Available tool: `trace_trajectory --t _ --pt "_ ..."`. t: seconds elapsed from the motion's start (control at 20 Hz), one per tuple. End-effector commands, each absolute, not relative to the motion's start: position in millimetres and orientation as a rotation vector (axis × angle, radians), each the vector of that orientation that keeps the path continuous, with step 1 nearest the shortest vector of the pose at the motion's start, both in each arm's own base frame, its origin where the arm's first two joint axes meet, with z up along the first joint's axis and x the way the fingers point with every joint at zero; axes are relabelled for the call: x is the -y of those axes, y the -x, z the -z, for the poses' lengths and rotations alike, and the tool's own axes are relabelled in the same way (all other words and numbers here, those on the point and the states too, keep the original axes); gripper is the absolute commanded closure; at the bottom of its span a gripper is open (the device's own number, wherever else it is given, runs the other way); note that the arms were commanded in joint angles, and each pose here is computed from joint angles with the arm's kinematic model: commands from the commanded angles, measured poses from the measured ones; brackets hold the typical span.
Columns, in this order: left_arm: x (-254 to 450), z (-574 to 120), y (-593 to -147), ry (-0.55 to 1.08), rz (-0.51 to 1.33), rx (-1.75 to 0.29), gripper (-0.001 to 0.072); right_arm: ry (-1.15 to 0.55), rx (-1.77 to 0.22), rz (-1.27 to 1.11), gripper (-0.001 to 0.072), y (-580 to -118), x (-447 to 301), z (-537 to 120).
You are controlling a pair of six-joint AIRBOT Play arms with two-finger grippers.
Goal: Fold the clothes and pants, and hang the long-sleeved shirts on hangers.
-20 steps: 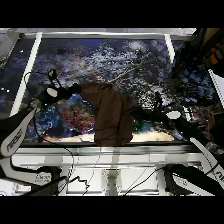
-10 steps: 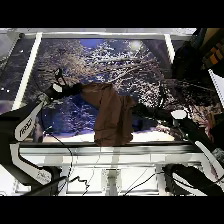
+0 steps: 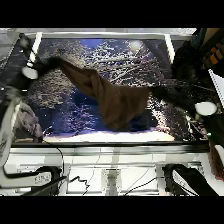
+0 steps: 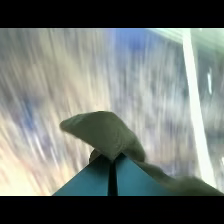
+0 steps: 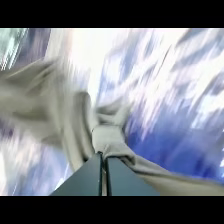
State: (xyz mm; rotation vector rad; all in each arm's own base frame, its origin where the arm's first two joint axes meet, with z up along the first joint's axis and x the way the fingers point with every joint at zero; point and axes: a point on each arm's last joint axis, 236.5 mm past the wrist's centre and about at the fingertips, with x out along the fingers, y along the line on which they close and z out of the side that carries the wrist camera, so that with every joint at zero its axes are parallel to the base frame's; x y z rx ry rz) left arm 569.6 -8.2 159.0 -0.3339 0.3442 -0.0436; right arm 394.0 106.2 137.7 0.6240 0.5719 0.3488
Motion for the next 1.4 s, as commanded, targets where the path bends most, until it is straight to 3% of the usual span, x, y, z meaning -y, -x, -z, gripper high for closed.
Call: trace_trajectory --t 0.0,0.15,0.35,0.75,1.0,1.15,1.35 --pt "-49.6 -314.9 -516.3 0.161 -0.065 0.014 0.0697 -0.512 -0.386 -0.196 0.0702 -410.5 -33.3 -212.1" --pt "-70.1 -407.8 -447.7 0.026 -0.135 0.214 0.0696 -0.401 -0.256 -0.155 0.0702 -412.1 -8.0 -277.8" --pt "-76.2 -468.8 -375.3 -0.098 -0.199 0.333 0.0697 -0.296 -0.203 -0.205 0.0702 -396.0 -18.5 -336.6" --pt "-64.7 -448.1 -298.1 -0.196 -0.22 0.119 0.0696 -0.134 -0.307 -0.363 0.0702 -316.1 -65.0 -373.8" --pt "-59.4 -370.4 -294.3 -0.134 -0.174 -0.201 0.0696 -0.089 -0.305 -0.199 0.0703 -323.7 -27.6 -370.1" --pt "-39.1 -282.4 -312.0 -0.011 -0.064 -0.472 0.0696 -0.15 -0.427 -0.093 0.0703 -369.9 4.0 -326.1" --pt "-0.6 -169.0 -344.7 0.235 0.087 -0.639 0.0696 -0.267 -0.666 -0.103 0.0702 -450.7 4.3 -220.4"
